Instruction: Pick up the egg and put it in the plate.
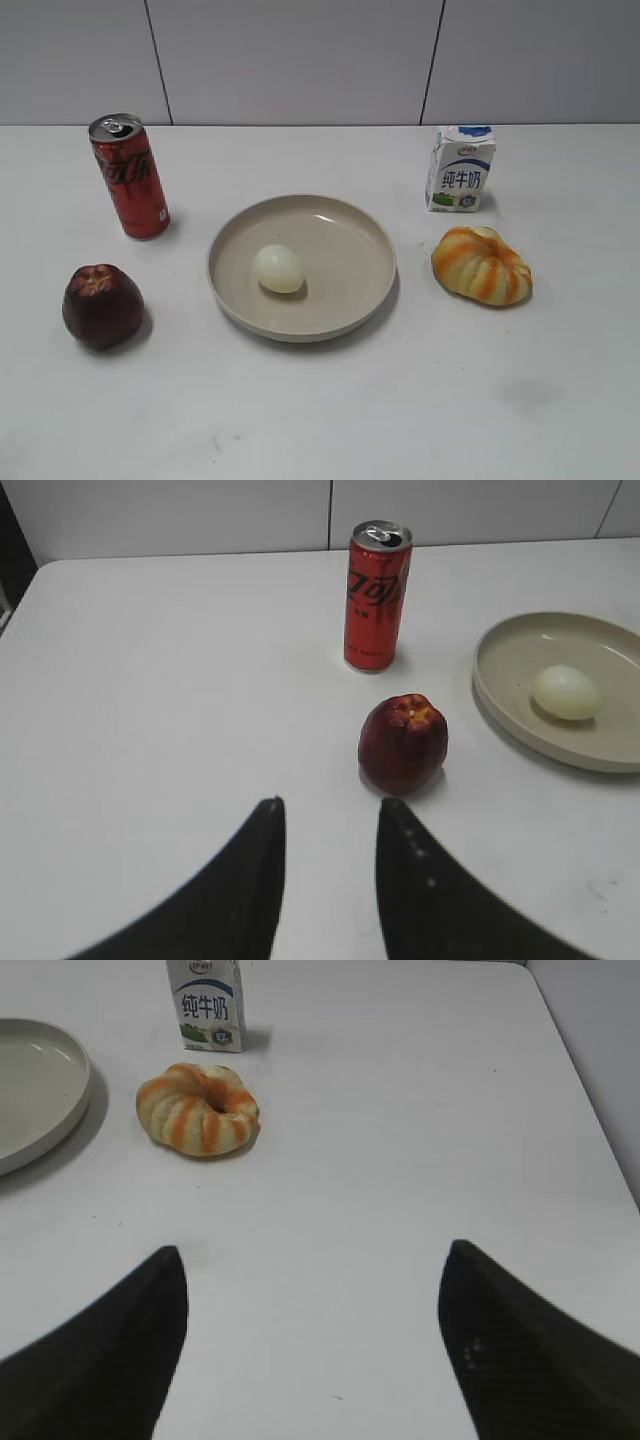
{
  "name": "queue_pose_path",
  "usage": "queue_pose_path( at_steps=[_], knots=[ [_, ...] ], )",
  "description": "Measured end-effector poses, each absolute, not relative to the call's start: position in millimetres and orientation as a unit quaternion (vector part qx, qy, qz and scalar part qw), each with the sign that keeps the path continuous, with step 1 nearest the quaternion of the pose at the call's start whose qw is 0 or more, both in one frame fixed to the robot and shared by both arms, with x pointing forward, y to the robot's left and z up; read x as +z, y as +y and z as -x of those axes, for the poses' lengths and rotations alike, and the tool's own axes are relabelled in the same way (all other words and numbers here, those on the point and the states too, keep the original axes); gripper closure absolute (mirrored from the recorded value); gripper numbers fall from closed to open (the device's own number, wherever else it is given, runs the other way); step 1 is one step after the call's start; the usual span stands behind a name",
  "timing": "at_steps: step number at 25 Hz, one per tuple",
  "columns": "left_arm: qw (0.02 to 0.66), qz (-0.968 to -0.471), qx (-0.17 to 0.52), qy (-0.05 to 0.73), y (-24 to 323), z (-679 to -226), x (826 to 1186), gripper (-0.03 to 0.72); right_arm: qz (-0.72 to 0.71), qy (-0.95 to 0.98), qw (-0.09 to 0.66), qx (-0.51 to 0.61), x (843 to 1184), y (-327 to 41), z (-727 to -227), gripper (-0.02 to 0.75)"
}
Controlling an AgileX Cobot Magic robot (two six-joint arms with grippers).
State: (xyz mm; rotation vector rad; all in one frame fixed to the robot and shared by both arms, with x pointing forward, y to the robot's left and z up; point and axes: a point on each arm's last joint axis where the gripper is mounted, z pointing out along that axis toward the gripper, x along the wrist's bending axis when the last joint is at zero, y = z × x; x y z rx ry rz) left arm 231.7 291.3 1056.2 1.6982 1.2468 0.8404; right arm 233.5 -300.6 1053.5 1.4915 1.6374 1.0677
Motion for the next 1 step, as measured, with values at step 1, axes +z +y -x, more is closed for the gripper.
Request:
queue_pose_path(
  at_steps=[1],
  knots=[
    [0.423, -0.678, 0.336, 0.498, 291.3, -231.7, 1056.2, 0.459, -0.572, 0.627, 0.335, 0.409, 1053.5, -300.6, -233.5, 0.146]
  ],
)
